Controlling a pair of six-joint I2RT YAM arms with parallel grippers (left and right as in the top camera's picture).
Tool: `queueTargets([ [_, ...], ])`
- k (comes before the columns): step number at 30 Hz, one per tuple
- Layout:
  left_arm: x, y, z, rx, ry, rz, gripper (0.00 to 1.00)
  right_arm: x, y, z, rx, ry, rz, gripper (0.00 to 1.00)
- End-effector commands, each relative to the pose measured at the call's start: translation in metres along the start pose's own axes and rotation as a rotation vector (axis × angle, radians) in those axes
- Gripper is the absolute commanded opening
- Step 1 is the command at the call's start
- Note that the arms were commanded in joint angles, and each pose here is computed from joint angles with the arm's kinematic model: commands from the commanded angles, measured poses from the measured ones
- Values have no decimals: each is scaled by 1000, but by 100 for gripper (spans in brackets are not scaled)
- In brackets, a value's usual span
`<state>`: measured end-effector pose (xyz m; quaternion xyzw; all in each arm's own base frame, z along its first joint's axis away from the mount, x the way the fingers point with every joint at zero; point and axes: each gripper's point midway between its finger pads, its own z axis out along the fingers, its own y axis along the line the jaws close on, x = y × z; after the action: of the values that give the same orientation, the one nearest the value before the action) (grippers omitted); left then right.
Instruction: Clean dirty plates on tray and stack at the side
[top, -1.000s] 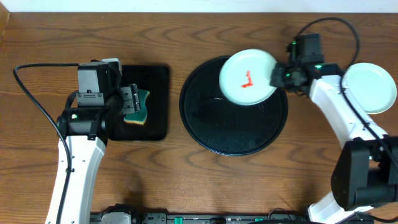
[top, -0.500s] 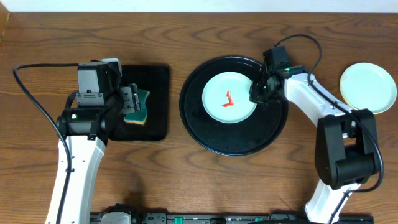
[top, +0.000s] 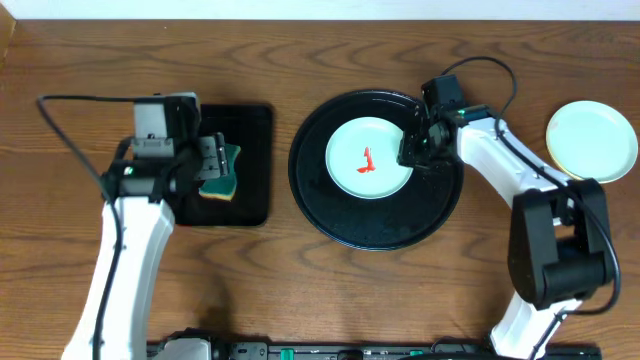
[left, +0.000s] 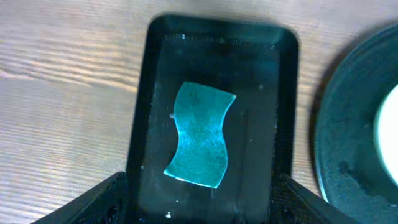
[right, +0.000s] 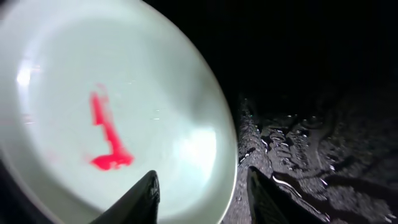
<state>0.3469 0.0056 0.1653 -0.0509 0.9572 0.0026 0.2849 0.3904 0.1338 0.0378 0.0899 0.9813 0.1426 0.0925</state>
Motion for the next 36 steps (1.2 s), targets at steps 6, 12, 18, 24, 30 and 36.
queueTargets([
  [6, 22, 2, 59, -22, 151, -9, 72, -11, -4, -32, 39, -80, -48, 49],
  [12, 35, 2, 90, -30, 221, -7, 72, -11, -14, -28, 107, -84, -81, 49],
  [18, 41, 5, 104, -48, 246, -4, 71, -7, -8, -7, 112, -58, -132, 49],
  [24, 44, 7, 107, -60, 259, -2, 72, -1, -18, 24, 180, -22, -135, 45],
  [30, 44, 7, 107, -60, 259, -2, 71, 7, -31, 48, 218, 27, -123, 27],
  [36, 45, 7, 108, -60, 260, -2, 71, 9, -32, 52, 222, 34, -106, 2],
])
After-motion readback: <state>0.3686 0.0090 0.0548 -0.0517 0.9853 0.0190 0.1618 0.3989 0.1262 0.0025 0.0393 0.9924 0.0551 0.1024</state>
